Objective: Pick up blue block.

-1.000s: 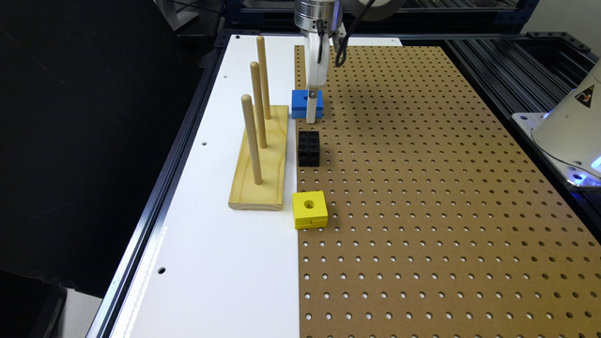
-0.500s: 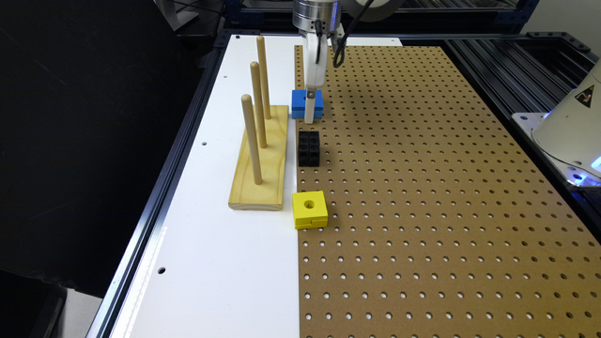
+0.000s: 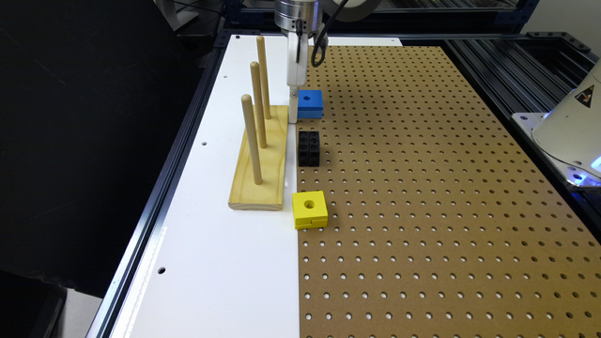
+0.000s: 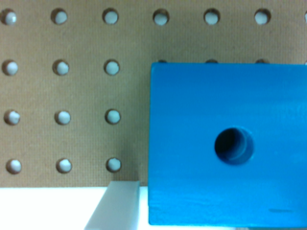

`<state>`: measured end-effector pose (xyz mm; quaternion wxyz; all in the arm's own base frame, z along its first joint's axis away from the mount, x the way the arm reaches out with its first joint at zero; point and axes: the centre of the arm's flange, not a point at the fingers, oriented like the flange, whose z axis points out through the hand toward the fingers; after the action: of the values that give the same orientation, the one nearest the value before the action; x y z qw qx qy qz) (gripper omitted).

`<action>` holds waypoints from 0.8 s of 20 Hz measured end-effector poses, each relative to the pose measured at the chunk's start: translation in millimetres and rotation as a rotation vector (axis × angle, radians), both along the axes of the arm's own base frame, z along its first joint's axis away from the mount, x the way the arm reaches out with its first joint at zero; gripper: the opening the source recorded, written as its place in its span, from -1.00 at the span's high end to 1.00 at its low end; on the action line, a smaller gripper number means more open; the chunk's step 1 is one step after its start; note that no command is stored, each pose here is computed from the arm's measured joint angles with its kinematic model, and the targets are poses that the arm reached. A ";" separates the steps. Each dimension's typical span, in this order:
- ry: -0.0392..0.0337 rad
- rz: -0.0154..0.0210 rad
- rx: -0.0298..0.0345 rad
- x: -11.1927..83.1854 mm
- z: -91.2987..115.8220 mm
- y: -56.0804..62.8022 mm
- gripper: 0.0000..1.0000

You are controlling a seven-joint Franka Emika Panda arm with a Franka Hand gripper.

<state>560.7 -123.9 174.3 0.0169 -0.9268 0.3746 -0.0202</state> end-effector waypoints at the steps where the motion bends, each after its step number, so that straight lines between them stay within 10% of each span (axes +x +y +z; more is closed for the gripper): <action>1: 0.0006 0.0000 0.0001 -0.2 0.0 0.0 -1.00; 5: 0.0031 -0.0003 0.0006 -1.0 0.0 0.0 -1.00; 6: 0.0058 -0.0013 0.0009 -1.5 0.4 -0.6 1.00; 16: 0.0061 -0.0014 0.0011 -1.5 0.4 -0.7 1.00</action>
<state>559.2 -124.6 174.7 0.0162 -0.9266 0.3753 -0.0171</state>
